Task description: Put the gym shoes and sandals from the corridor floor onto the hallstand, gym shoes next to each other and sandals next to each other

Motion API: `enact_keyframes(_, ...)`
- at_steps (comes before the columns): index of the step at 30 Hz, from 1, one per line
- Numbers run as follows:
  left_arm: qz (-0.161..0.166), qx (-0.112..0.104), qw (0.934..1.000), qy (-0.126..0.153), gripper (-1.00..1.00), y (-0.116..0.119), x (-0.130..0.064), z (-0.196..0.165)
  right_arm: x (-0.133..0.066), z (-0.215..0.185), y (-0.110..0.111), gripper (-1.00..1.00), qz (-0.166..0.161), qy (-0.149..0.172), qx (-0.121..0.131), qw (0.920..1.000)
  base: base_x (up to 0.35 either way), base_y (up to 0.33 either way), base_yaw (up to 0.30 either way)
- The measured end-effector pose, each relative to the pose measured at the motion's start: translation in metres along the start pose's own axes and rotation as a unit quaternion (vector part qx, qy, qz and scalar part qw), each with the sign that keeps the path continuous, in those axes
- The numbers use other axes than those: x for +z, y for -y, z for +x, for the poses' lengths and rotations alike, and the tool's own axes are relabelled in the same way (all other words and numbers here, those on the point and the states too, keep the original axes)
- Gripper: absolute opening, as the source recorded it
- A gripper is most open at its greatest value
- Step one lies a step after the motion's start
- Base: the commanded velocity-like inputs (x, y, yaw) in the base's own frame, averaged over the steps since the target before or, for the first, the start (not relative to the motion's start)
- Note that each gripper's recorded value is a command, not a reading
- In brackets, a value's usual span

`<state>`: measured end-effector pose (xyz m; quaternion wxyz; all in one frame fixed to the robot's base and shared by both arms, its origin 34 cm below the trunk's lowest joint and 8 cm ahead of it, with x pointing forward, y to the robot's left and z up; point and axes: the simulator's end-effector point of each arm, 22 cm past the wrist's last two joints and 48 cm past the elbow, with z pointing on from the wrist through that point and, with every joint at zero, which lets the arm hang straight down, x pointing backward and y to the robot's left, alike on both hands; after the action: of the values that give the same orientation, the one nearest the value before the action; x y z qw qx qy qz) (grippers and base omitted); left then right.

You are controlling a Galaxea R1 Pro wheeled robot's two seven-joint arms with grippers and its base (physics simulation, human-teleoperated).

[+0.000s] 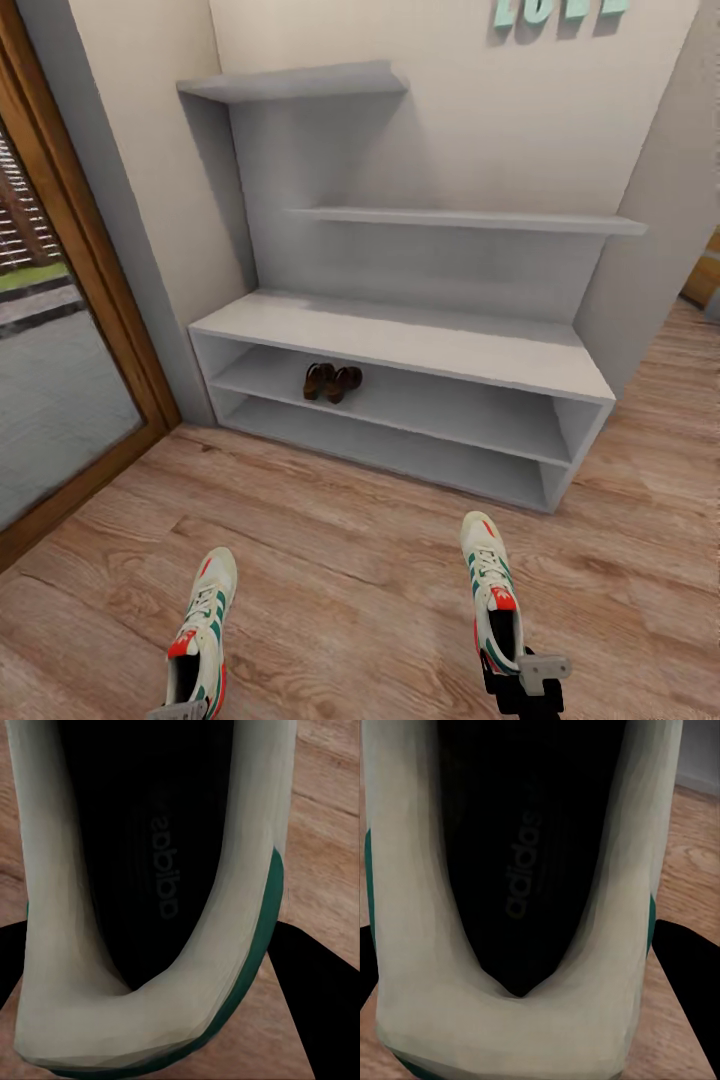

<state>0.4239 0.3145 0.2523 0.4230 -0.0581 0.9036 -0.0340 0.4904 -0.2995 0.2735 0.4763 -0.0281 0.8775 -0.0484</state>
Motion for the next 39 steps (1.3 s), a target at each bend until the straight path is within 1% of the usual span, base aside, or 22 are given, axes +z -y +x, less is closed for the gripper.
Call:
enact_keyframes(3, 0.001, 0.0, 1.0, -0.003, -1.0, 0.001, -0.001, 0.002, 0.0, 0.0, 0.0, -1.0, 0.0, 0.0, 0.0, 1.0, 0.207, 0.233, -0.264)
enact_keyframes(4, 0.002, -0.002, 0.9999, -0.011, -1.0, 0.002, -0.003, 0.01, 0.0, 0.0, 0.0, -1.0, 0.0, 0.0, 0.0, 1.0, 0.156, 0.134, -0.264)
enact_keyframes(8, 0.002, -0.003, 0.9999, -0.015, -1.0, 0.002, -0.003, 0.013, 0.0, 0.0, 0.0, -1.0, 0.0, 0.0, 0.0, 1.0, 0.056, 0.046, -0.265)
enact_keyframes(39, 0.003, -0.002, 0.9999, -0.016, -1.0, 0.003, -0.003, 0.014, 0.0, 0.0, 0.0, -1.0, 0.0, 0.0, 0.0, 1.0, 0.001, 0.001, -0.264)
